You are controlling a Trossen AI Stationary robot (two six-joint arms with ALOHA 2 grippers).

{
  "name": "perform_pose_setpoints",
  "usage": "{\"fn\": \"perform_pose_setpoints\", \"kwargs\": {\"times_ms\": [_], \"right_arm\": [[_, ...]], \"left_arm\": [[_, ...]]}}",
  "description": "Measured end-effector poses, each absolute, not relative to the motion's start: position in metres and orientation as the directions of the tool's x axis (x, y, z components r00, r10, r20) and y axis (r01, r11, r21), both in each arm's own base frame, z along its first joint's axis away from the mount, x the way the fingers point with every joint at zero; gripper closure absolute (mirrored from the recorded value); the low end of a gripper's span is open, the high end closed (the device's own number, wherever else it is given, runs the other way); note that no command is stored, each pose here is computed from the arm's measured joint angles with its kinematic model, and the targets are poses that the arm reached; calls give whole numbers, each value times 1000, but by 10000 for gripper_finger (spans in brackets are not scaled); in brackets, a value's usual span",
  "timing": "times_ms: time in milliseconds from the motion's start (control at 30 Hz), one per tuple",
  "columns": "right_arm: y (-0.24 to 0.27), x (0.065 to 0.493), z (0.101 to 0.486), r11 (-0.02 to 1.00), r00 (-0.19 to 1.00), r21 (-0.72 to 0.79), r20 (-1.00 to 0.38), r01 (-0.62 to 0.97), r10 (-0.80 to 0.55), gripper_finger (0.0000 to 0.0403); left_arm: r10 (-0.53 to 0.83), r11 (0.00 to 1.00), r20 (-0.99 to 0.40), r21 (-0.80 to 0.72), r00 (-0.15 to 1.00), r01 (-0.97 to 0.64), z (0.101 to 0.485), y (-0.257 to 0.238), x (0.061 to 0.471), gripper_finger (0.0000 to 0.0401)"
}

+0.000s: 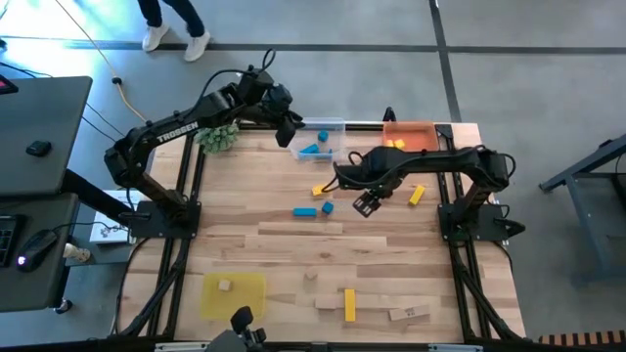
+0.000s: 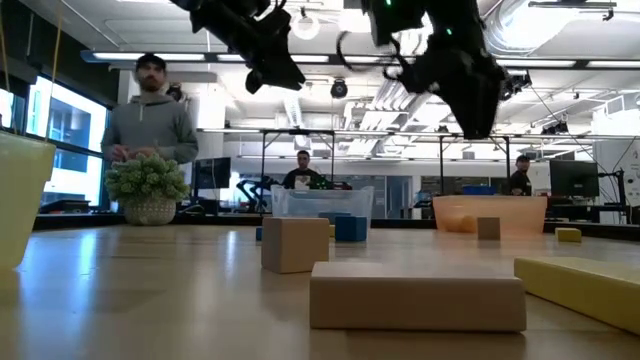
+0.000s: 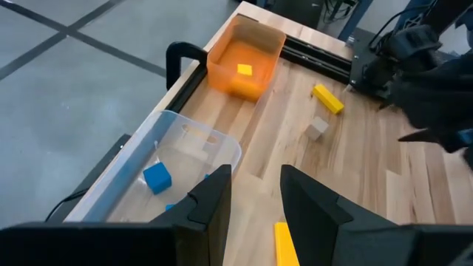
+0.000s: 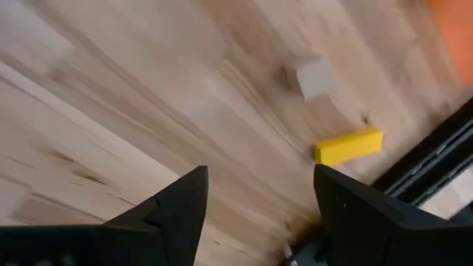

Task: Sort & place blocks by color
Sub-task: Put the yellow block into the orange bin

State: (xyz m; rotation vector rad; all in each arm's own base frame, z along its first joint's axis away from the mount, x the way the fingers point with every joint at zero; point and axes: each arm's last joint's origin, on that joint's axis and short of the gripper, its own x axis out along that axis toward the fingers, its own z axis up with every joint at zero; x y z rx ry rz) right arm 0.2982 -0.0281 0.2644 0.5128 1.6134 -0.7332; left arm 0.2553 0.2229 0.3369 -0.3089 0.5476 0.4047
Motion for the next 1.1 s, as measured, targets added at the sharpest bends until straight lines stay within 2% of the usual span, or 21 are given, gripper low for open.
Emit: {"fn": "perform_pose_setpoints", "kwargs": {"times_ms": [267,367,467,667,800,933,1100], "right_arm": [[-30,274,223,711,-329,-249,-944,657,-26,167],[-33,260,213,679,-339,-257,-941,688,-12,167],[-36,243,206,611,-302,-243,-953,754,-7,167],[-41,213,202,366,-198,-189,-980,911,-13,167],[-42,197,195,138,-139,-147,-988,979,-65,167],[-42,183,186,-79,-116,-106,-984,991,-137,167],[-41,172,170,-248,-111,-65,-978,967,-174,167]], "left_arm": [[287,875,-558,-177,778,-450,337,223,255,293],[287,875,-558,-177,778,-450,337,223,255,294],[287,876,-558,-177,779,-450,337,223,255,295],[291,873,-559,-176,776,-454,336,223,255,293],[291,871,-559,-181,776,-456,336,223,255,295],[291,871,-559,-181,777,-456,336,223,255,293],[295,872,-550,-179,781,-455,337,224,256,295]]}}
